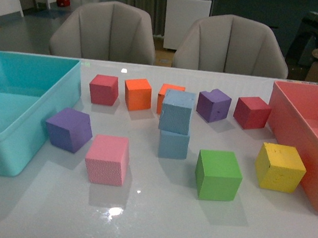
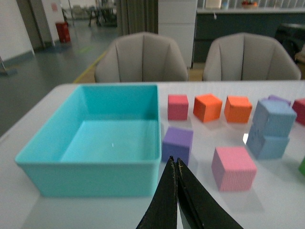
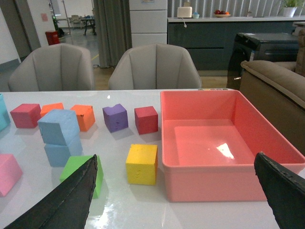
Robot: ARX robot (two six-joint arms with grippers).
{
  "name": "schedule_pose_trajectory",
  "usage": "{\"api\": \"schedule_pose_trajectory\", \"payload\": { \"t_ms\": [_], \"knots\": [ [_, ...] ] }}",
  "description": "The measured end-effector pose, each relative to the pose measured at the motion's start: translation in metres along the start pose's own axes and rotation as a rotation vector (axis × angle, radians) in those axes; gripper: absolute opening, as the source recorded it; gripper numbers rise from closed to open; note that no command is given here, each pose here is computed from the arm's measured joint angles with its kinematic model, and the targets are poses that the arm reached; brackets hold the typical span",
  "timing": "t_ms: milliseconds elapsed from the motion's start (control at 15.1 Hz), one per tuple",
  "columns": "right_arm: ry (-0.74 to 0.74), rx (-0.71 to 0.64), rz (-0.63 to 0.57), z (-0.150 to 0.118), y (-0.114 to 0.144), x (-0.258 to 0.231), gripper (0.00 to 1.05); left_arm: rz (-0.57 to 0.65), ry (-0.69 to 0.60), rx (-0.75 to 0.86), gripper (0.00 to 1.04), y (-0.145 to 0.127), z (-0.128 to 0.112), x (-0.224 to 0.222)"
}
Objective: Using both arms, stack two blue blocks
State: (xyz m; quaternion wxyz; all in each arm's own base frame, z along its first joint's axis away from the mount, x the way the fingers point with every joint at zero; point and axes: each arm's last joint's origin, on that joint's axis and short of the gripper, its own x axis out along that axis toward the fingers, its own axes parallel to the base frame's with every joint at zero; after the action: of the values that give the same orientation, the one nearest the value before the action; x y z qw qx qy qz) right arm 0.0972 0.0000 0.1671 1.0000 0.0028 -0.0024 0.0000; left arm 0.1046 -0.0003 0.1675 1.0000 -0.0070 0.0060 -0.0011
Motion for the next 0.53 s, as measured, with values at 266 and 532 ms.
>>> {"api": "schedule_pose_trajectory", "payload": {
  "t_ms": [266,532],
  "knots": [
    [0.0,0.0,0.0,0.0,0.0,0.0,0.98,0.0,-0.007,0.0,0.02,0.0001,-0.0016,-0.0071],
    [0.0,0.0,0.0,0.0,0.0,0.0,0.98,0.0,-0.011,0.0,0.18,0.0001,-0.0012,-0.0071]
  ]
}}
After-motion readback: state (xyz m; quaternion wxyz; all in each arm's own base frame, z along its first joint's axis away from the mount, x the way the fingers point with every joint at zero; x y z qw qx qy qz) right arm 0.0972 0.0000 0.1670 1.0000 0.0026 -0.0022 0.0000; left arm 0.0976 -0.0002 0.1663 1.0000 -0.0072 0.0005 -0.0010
